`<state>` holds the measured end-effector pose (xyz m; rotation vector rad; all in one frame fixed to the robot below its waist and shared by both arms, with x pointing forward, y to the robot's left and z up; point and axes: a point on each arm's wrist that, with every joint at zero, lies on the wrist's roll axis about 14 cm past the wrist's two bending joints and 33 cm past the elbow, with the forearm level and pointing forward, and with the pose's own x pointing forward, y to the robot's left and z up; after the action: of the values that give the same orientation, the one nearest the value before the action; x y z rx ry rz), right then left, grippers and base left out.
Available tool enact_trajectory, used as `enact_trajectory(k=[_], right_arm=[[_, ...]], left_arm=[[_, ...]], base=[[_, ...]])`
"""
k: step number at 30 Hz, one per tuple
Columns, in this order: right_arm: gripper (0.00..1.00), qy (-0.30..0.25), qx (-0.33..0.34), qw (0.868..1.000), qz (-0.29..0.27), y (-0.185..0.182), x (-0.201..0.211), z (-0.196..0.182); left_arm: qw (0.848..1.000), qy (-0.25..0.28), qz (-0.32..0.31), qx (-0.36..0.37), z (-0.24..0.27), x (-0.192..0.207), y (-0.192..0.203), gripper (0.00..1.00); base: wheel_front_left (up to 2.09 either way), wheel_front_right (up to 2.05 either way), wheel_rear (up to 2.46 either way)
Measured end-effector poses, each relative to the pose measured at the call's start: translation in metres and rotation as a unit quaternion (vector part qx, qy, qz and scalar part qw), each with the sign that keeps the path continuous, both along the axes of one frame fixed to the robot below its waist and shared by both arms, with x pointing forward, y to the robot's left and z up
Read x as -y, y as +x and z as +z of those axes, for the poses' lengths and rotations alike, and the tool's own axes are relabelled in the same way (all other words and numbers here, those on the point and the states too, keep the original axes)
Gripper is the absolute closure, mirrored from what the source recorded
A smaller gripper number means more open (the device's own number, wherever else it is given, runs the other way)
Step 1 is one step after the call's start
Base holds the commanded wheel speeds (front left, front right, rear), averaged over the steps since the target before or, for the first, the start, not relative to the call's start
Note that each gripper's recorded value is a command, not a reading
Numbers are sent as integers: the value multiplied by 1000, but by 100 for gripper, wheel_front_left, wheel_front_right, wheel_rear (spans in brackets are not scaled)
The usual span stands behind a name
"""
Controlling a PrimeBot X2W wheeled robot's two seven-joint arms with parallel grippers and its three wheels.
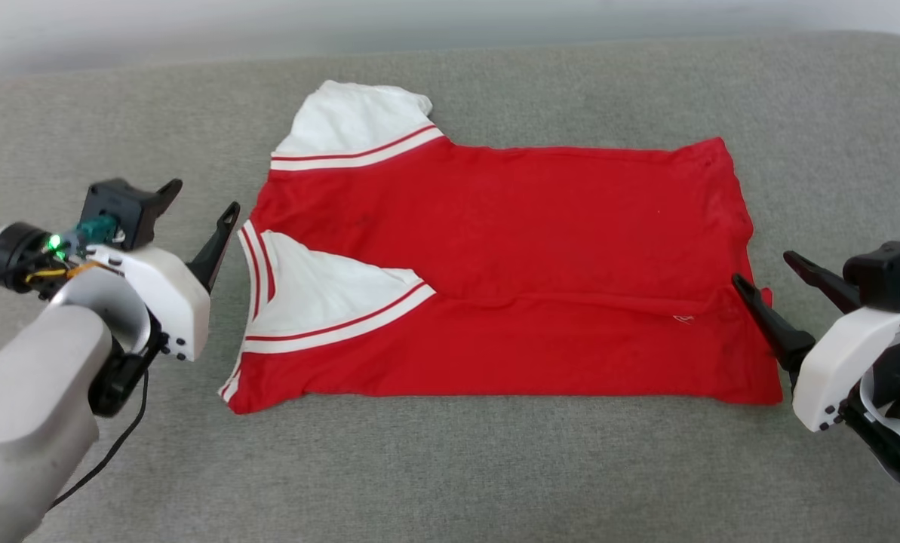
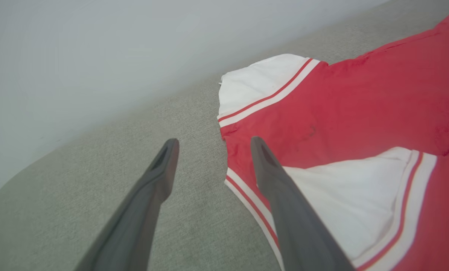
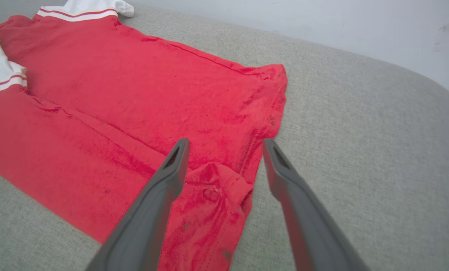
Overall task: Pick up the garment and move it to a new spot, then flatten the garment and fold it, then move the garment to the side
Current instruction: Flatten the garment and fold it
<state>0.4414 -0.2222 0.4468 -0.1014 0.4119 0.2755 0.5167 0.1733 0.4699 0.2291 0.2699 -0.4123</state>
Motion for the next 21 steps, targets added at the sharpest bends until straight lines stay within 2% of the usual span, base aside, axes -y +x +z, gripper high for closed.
enact_trajectory(k=[4, 6, 9, 14, 17, 21], right_arm=[[0, 2, 12, 1000, 4, -2, -4, 9], [0, 3, 17, 1000, 6, -2, -6, 13], [0, 5, 19, 1000, 8, -3, -10, 15], [0, 7, 19, 1000, 11, -4, -15, 18], [0, 6, 16, 1000, 9, -6, -15, 16], [0, 7, 5, 1000, 6, -8, -14, 10]], left_arm=[[999, 20, -11, -25, 19, -1, -4, 0], [998, 25, -14, -63, 18, -2, -11, 0], [990, 6, -15, -140, 10, 2, -23, 0], [964, 32, -22, -264, -14, -3, -47, 0], [944, 26, -37, -328, -24, 7, -62, 0], [914, 68, -49, -396, -41, 3, -79, 0]], base=[[0, 0, 0], [0, 0, 0], [0, 0, 0], [0, 0, 0], [0, 0, 0], [0, 0, 0]])
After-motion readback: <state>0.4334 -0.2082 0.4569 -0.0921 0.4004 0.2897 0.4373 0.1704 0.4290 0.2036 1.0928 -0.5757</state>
